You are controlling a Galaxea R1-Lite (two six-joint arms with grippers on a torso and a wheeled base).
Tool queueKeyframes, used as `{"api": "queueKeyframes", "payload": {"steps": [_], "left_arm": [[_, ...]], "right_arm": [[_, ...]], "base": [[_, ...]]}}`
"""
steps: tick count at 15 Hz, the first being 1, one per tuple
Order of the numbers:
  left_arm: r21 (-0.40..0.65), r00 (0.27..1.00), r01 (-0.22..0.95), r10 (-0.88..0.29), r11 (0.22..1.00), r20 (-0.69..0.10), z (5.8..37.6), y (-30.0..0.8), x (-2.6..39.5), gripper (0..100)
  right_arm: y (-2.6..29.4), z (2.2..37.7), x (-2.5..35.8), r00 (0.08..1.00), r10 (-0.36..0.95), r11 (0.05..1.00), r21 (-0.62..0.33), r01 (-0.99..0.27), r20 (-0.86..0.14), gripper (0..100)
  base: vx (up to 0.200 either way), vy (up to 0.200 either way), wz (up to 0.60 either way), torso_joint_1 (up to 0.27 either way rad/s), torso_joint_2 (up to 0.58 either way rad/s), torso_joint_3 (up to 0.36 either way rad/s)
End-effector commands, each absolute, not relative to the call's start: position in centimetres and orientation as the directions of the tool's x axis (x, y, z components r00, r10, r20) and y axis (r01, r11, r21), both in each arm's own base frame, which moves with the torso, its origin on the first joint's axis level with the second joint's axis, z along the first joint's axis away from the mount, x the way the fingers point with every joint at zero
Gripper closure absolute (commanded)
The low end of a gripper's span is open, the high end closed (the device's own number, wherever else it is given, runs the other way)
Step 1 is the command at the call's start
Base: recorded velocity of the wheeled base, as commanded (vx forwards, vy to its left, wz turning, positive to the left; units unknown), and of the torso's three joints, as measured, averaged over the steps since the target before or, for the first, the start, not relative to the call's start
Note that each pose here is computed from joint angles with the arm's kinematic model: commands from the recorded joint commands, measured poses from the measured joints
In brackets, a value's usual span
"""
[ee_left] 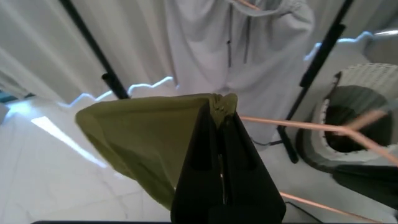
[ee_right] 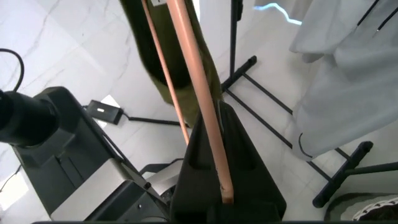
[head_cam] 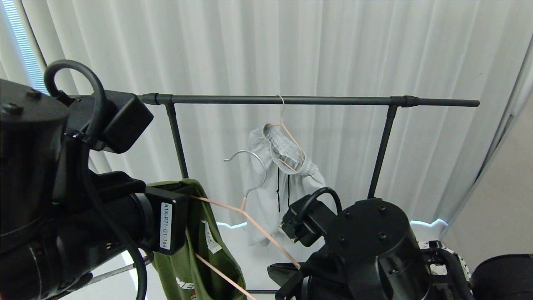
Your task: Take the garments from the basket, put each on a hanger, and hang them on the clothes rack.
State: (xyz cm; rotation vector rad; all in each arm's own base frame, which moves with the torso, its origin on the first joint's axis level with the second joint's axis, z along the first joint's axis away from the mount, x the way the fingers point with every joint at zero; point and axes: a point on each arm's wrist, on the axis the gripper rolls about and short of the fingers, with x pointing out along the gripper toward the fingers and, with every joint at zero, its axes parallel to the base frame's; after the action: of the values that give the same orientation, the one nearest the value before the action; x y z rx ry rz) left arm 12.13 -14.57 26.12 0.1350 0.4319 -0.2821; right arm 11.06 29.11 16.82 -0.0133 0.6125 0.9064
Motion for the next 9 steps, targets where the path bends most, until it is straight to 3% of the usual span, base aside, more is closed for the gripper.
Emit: {"api": "queueKeyframes", "payload": {"steps": [1, 9], "left_arm": [[0.046, 0.861, 0.343, -0.294, 0.938, -0.416, 26.5, -14.9, 11.1, 100], [0.004, 0.828, 0.414, -0.375, 0.910, -0.418, 26.3, -15.2, 9.3, 100]], "right_arm": [[30.0, 16.5, 11.2, 0.455, 0.732, 0.627, 0.241, -0.741, -0.507, 100], [30.8, 17.1, 11.3, 0.464, 0.742, 0.628, 0.260, -0.733, -0.484, 100]], "base": [[0.000, 0.000, 0.00, 0.000, 0.00, 0.000], [0.000, 0.000, 0.00, 0.000, 0.00, 0.000]]}}
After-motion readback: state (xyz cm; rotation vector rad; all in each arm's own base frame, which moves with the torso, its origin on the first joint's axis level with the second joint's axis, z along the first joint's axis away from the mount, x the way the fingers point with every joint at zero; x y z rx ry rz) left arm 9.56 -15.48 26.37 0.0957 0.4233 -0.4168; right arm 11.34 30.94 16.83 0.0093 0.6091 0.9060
